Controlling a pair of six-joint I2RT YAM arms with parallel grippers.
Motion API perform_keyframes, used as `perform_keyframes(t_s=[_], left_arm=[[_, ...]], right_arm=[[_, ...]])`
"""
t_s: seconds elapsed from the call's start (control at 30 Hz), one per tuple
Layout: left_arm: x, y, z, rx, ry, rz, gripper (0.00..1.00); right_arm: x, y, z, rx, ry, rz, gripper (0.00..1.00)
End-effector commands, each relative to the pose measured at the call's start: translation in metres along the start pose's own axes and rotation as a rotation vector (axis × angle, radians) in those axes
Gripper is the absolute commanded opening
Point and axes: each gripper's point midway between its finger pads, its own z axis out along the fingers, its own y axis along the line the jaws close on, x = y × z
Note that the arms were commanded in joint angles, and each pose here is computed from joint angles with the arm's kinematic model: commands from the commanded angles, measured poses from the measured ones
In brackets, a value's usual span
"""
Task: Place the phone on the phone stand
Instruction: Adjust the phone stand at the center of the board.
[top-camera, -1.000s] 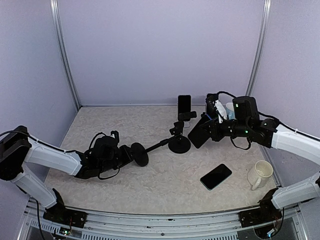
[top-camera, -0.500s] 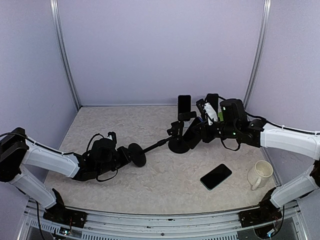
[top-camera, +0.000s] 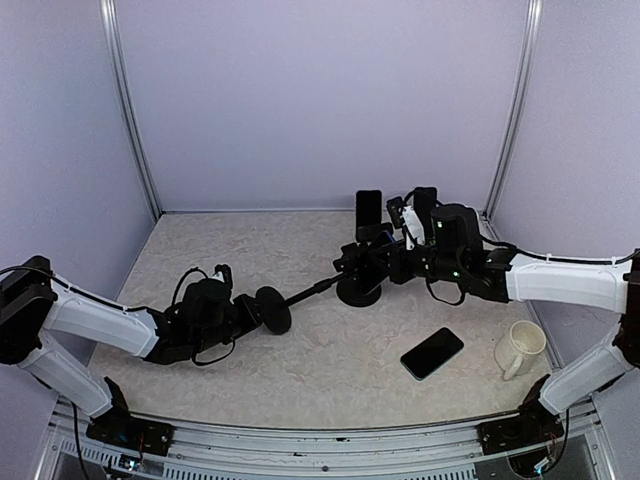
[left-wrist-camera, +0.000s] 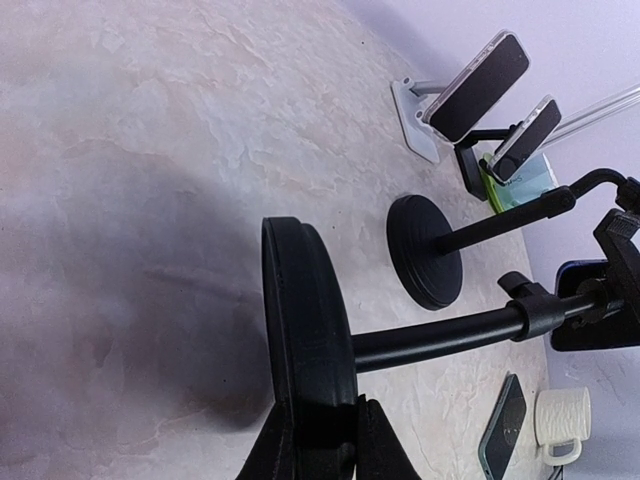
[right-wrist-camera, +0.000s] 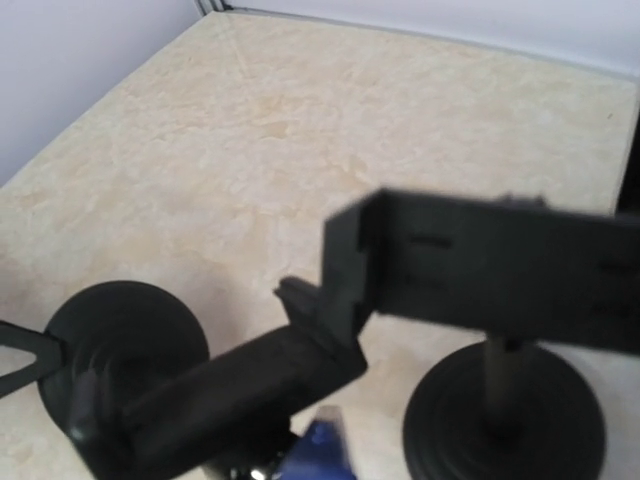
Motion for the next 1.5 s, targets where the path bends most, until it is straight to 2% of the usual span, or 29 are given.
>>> perform_keyframes(t_s=[0.0, 0.23, 0.53, 0.93, 1.47], left_arm=[[0.034, 0.062, -0.004, -0.203, 0.1, 0.092, 0.0], [0.035, 0.069, -0.007, -0.221, 0.1, 0.089, 0.01], [0.033, 0.072, -0.012, -0.237, 0.096, 0.091, 0.11], [0.031, 0.075, -0.014, -0.251, 0.092, 0.095, 0.3], [0.037, 0.083, -0.016, -0.272, 0.111, 0.101, 0.41]], right_arm=[[-0.017, 0.022, 0.0, -0.088, -0.108, 0.031, 0.0], [-0.033, 0.044, 0.001, -0.132, -0.132, -0.016, 0.0], [-0.042, 0.057, 0.004, -0.153, -0.131, -0.029, 0.0], [-0.056, 0.077, 0.005, -0.204, -0.13, -0.04, 0.0], [-0.056, 0.103, 0.011, -0.255, -0.111, -0.066, 0.0]])
